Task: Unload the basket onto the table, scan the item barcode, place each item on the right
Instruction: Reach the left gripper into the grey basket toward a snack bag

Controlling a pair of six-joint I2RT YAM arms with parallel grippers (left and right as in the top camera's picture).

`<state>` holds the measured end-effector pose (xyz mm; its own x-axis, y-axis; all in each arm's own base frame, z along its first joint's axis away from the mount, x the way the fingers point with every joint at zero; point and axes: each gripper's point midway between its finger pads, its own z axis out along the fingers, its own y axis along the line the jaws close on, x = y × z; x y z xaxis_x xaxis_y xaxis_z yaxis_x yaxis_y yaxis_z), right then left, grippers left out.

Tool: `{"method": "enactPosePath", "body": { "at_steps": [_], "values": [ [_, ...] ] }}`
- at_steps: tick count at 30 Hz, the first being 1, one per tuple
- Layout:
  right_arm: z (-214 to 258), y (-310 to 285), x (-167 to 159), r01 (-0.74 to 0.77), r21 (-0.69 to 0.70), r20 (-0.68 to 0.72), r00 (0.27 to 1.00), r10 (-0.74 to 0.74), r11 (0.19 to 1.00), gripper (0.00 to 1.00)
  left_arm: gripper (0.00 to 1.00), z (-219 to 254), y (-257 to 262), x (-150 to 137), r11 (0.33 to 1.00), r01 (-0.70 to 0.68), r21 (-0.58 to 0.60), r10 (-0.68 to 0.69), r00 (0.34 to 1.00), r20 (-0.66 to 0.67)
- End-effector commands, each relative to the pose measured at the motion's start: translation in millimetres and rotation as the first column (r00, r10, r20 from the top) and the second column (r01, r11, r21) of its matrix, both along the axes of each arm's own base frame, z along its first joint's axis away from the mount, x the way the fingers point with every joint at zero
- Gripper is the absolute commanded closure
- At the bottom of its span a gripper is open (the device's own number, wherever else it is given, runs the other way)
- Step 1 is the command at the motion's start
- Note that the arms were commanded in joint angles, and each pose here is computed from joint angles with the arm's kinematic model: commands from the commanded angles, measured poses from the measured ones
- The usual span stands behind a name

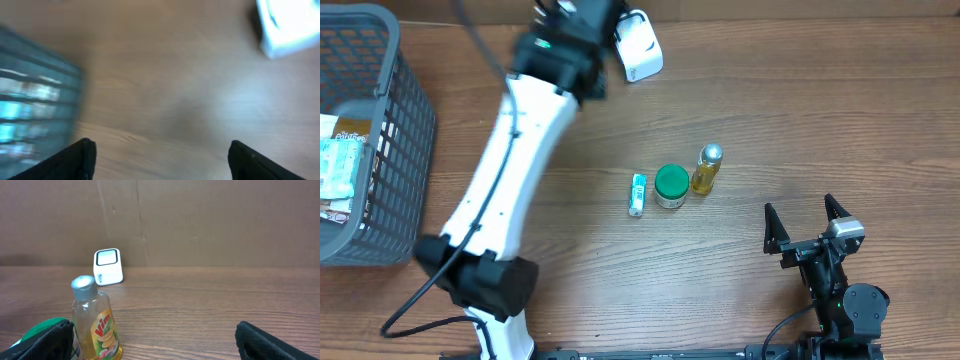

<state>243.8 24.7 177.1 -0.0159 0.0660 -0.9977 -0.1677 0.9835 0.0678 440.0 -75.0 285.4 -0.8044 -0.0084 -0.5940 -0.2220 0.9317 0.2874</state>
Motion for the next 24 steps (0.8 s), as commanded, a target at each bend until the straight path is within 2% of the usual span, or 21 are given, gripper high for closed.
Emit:
{"method": "enactPosePath", "body": {
  "at_steps": [1, 4, 7, 15, 24],
  "values": [
    [-2.2, 0.0, 0.1, -0.002, 0.004, 0.002, 1.0, 0.002, 1.0, 0.0, 0.11, 60.5, 56.9, 1.8, 0.976, -0.073, 0.207, 0.053, 0.993, 0.102],
    [-2.2, 0.0, 0.1, -0.002, 0.004, 0.002, 1.0, 0.002, 1.0, 0.0, 0.08, 83.1, 92.6, -1.5, 0.964, -0.139, 0.226, 0.11, 0.984, 0.138],
    [-2.2, 0.0, 0.1, -0.002, 0.004, 0.002, 1.0, 0.002, 1.0, 0.0, 0.0, 89.1, 128.0, -5.7, 0.962, -0.205, 0.181, 0.179, 0.973, 0.149],
    [-2.2, 0.0, 0.1, -0.002, 0.004, 0.002, 1.0, 0.002, 1.0, 0.0, 0.0, 80.3, 227.0, -17.9, 0.929, -0.369, 0.031, 0.361, 0.921, 0.147],
    [-2.2, 0.0, 0.1, -0.002, 0.004, 0.002, 1.0, 0.002, 1.0, 0.0, 0.0, 64.7, 330.5, -55.3, 0.846, -0.491, -0.207, 0.522, 0.843, 0.134]
  ]
}}
